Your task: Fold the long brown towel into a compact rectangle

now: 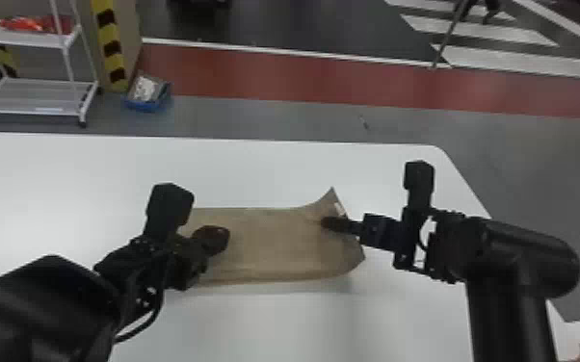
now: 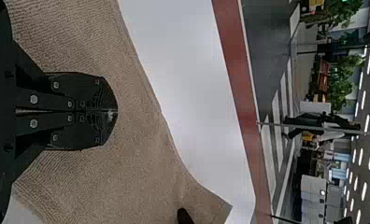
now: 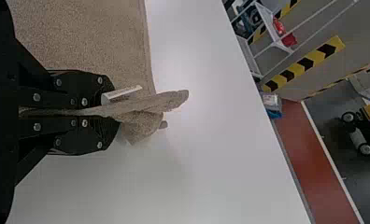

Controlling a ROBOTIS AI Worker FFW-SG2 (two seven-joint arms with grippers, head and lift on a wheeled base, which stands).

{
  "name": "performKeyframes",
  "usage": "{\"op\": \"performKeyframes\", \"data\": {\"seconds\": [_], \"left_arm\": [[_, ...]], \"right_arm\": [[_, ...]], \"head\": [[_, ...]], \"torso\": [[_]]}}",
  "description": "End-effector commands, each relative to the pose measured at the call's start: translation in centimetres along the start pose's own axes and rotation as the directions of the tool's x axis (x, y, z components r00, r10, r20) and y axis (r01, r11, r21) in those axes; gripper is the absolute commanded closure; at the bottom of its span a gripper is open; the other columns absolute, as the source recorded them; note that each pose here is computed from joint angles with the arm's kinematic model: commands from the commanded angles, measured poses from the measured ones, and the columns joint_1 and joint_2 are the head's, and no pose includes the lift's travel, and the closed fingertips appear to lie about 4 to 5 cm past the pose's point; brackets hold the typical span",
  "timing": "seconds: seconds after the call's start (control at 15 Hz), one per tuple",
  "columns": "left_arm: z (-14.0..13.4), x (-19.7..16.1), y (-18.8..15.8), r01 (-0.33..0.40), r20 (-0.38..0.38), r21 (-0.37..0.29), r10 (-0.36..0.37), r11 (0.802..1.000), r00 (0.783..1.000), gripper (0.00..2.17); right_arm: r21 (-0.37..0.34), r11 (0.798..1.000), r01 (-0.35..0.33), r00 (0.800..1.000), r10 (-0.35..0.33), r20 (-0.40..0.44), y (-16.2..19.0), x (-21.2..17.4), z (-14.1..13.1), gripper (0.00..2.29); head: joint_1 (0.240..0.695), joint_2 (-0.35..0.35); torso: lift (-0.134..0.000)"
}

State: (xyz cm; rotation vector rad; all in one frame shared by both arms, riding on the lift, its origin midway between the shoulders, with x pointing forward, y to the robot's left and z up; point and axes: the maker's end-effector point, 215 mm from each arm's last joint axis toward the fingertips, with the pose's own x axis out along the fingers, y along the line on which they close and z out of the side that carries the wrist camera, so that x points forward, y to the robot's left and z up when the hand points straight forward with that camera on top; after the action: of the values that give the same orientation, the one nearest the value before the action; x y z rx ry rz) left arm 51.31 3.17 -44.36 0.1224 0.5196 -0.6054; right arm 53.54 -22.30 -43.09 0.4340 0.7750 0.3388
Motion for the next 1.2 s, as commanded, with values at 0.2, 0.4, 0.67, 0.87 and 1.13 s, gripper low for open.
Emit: {"op": "performKeyframes", "data": {"seconds": [0.2, 0.4, 0.67, 0.87, 1.13], "left_arm": [[-1.0, 1.0, -1.6, 0.039, -0.022, -0.02, -0.04, 0.999, 0.999, 1.48], [0.2, 0.9, -3.4, 0.117, 0.025, -0.074, -0.116, 0.99, 0.993, 1.48], [1.9, -1.9, -2.5, 0.16, 0.028, -0.12, -0.158, 0.98, 0.987, 1.48], [0.4, -2.7, -0.7, 0.14, -0.019, -0.131, -0.144, 0.981, 0.989, 1.48], [-2.3, -1.7, -0.9, 0.152, -0.06, -0.152, -0.163, 0.977, 0.985, 1.48]], "right_arm": [[-0.002, 0.993, -0.118, 0.991, 0.118, 0.059, 5.0, -2.3, 1.9, 1.48], [0.008, 0.99, -0.139, 0.987, 0.138, 0.083, 6.3, -3.3, 3.0, 1.48], [0.023, 0.994, -0.11, 0.989, 0.107, 0.103, 4.5, -3.4, 4.4, 1.48], [0.03, 0.994, -0.108, 0.987, 0.104, 0.124, 4.1, -3.6, 5.6, 1.48], [0.021, 0.989, -0.143, 0.983, 0.14, 0.12, 6.2, -3.7, 5.9, 1.48]], "head": [[0.695, -0.194], [0.695, -0.193], [0.695, -0.211], [0.695, -0.204], [0.695, -0.186]], "torso": [[-0.123], [-0.123], [-0.123], [-0.123], [-0.123]]}}
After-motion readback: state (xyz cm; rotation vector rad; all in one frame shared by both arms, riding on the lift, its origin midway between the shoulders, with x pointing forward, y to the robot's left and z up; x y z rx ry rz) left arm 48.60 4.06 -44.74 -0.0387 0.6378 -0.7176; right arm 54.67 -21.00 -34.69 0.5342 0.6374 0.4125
